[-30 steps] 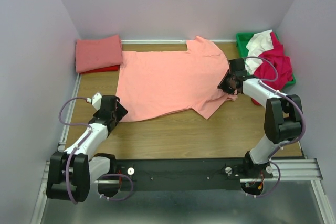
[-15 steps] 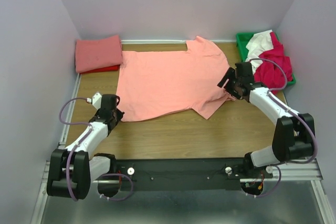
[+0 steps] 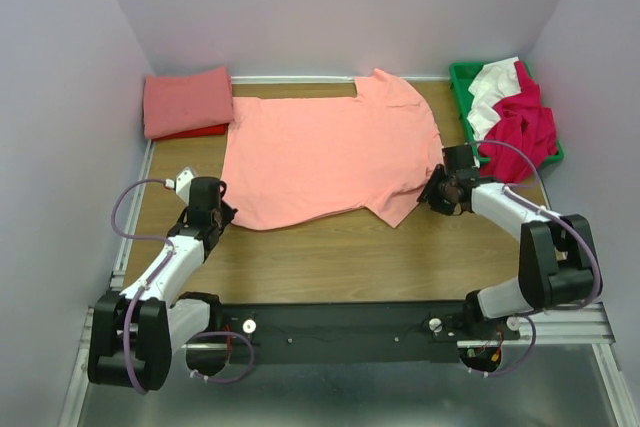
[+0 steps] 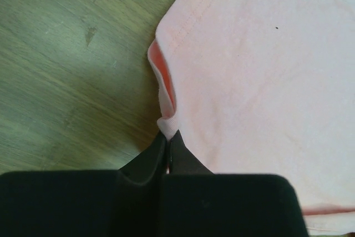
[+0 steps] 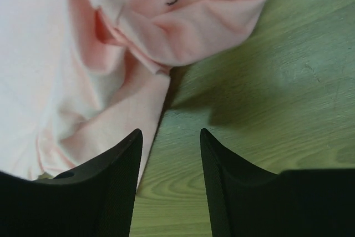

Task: Fold and stack the t-shirts
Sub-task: Flatten the tshirt out

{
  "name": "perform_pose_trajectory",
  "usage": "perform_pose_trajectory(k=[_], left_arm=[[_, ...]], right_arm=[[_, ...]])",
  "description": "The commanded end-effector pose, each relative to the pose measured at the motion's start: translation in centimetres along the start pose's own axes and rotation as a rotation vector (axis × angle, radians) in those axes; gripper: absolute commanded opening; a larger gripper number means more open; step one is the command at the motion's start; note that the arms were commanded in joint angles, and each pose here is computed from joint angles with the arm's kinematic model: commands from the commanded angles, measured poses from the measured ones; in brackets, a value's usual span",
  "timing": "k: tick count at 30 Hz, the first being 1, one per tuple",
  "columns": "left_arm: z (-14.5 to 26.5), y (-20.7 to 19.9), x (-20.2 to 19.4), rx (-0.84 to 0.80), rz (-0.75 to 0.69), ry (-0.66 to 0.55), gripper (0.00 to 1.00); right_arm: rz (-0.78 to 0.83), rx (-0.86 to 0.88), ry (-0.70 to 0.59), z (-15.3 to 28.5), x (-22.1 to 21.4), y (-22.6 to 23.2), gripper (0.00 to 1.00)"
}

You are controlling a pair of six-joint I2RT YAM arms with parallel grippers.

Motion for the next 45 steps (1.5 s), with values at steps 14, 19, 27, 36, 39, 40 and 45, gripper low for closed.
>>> perform_pose_trajectory(k=[14,19,27,36,39,40,45], left_arm=[[0.9,-0.6,1.2,-0.066,-0.003,-0.074,0.00],[1.2,-0.9,1.5,-0.078,-0.002,-0.078,0.00],[4.0,-1.6,3.5,-0.146,0.014,-0.179,0.00],[5.4,-1.2,3.6,-0.167,0.028,-0.208,0.00],[5.1,-1.0,2.9,-0.157,0.032,-0.186,0.00],[4.9,-0.9,2.8,-0.154,0.035,-0.180,0.00],[4.7,-0.9,2.5,-0.158,0.034,-0.172,0.00]], right_arm=[[0.003,-0.076,-0.009,-4.7,1.7,1.1,0.28],[0.005,-0.030,-0.017,-3.5,1.8,1.5,0.02],[-0.011,0.016,-0.106,2.7,1.3,0.2,0.01],[-0.029,-0.075,-0.026,2.9,-2.7,-3.9,0.08],[-0.043,-0.105,0.036,2.5,-4.2,-5.1,0.11],[-0.048,-0.111,0.043,2.5,-4.5,-5.3,0.13],[-0.087,-0.089,0.111,2.7,-6.2,-6.0,0.25]])
Point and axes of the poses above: each gripper's point midway between its finger pads, its own z axis back along the fingers, its own y axis along the line the jaws close on, x = y × z, the point moved 9 cm from there along z, back along the fingers, and after that the axes turned 8 degrees about -z, right-handed, at the moved point
